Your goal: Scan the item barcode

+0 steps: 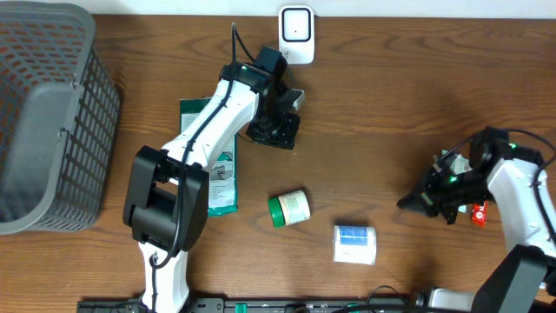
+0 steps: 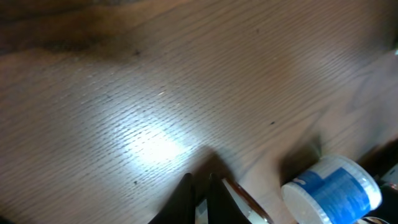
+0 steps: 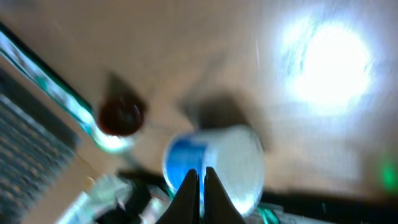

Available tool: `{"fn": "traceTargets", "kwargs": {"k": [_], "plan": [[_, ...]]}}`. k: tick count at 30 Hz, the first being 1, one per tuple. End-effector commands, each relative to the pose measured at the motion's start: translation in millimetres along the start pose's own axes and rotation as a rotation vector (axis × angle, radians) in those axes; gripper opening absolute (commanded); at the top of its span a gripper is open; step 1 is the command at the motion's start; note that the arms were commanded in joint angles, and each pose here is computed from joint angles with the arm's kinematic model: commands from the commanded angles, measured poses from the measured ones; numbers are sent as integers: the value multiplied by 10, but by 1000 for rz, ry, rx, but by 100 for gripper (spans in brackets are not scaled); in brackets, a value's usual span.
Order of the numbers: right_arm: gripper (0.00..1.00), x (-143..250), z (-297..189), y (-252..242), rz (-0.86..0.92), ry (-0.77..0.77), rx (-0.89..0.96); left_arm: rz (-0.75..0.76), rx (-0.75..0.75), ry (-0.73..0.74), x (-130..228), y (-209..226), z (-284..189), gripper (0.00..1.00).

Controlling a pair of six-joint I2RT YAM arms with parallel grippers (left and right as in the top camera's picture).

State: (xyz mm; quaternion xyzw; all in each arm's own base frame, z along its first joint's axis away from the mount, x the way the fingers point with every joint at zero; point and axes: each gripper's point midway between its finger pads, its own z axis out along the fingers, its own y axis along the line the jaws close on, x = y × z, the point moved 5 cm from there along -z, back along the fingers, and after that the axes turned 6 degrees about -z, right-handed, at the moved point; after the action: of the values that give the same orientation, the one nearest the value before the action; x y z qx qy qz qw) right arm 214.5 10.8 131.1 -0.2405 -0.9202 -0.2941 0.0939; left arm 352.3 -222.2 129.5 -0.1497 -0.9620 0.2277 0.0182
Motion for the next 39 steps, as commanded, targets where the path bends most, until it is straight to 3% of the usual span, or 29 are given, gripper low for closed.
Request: {"fn": "traceTargets", "kwargs": {"k": [1, 5, 8, 13, 15, 22, 28, 34, 39], "plan": [[1, 316, 226, 44, -85, 145, -11, 25, -26, -37, -42, -30, -134, 8], [1, 768, 500, 283, -209, 342, -224, 24, -27, -34, -36, -30, -133, 8], [1, 902, 672, 268, -250, 394, -190, 23, -27, -34, -37, -29, -133, 8], [1, 683, 834, -99, -155, 262, 202, 23, -26, -33, -35, -30, -133, 8], [1, 601, 832, -175, -135, 210, 276, 23, -27, -32, -33, -30, -133, 8], [1, 430, 877, -100, -192, 129, 241, 22, -27, -31, -30, -29, -133, 9], [1, 455, 725, 332, -324, 177, 26, 23, -27, -33, -34, -29, -133, 9], [1, 664, 388, 544, -487, 279, 49, 23, -27, -34, -36, -28, -133, 9], [1, 831, 486, 396, -446, 354, 170, 23, -27, -33, -35, -28, -133, 13]]}}
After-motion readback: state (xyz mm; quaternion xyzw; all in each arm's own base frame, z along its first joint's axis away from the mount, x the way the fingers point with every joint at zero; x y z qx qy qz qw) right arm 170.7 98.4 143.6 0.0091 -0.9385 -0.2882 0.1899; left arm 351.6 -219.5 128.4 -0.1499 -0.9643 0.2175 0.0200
